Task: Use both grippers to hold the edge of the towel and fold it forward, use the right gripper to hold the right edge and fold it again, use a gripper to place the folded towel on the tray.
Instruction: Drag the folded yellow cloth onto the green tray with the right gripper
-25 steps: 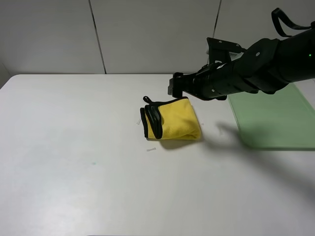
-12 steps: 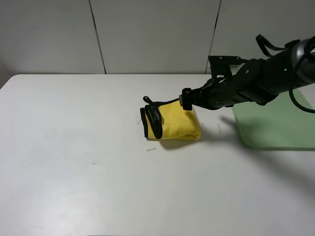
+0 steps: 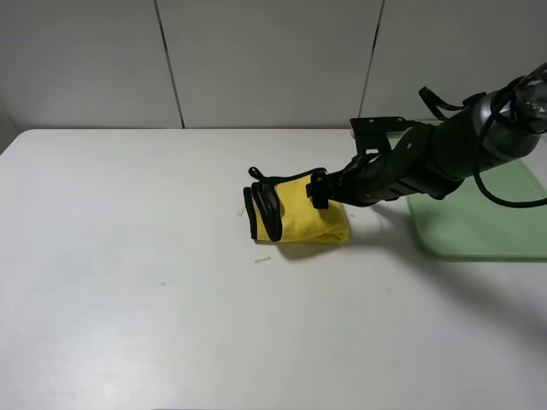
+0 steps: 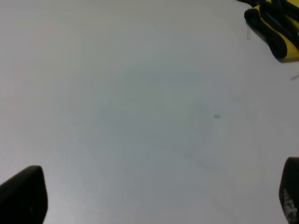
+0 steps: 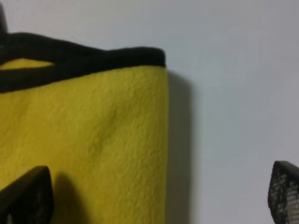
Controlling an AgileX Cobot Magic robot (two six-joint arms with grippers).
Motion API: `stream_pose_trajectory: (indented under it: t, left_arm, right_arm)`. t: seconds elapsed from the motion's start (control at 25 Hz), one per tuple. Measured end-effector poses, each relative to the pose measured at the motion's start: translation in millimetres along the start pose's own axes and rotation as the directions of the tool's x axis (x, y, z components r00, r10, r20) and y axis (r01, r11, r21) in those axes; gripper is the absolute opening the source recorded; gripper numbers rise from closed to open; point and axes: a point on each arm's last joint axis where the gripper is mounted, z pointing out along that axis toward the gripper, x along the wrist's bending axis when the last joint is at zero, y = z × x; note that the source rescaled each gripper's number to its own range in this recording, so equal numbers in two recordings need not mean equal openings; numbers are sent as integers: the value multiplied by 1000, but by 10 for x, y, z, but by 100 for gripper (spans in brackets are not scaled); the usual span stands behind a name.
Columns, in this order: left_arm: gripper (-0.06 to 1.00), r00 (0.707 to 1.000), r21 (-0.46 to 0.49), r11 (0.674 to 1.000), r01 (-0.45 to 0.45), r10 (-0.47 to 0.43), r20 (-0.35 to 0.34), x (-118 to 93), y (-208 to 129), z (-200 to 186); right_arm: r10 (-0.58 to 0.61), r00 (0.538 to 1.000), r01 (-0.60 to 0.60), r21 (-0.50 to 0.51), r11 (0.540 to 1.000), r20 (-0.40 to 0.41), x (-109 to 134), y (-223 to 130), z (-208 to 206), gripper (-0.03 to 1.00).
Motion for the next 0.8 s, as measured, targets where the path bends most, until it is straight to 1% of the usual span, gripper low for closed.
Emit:
stream_pose_trajectory:
  t: [0.28,0.4,0.48,0.52,0.6,0.68,0.8]
  left_arm:
    - [100,1000,0,1000,0,0,0,0,0,0]
    - [100,1000,0,1000,0,0,0,0,0,0]
    - [100,1000,0,1000,0,0,0,0,0,0]
    - [100,1000,0,1000,0,0,0,0,0,0]
    - [100,1000,0,1000,0,0,0,0,0,0]
    - [100,1000,0,1000,0,0,0,0,0,0]
    - [100,1000,0,1000,0,0,0,0,0,0]
  right_arm:
    - [37,999,-38,54,998,24,-25,-159,154,100]
    - [43,999,-45,55,998,27,-26,-163,164,100]
    - [50,998,-51,57,997,26,-22,-163,164,97]
    - [58,998,-59,59,996,25,-16,-166,164,93]
    - [89,996,-90,69,994,20,0,-176,162,78]
    - [129,992,-130,83,988,13,23,-182,161,56]
    - [203,979,-203,107,973,10,48,-198,158,18]
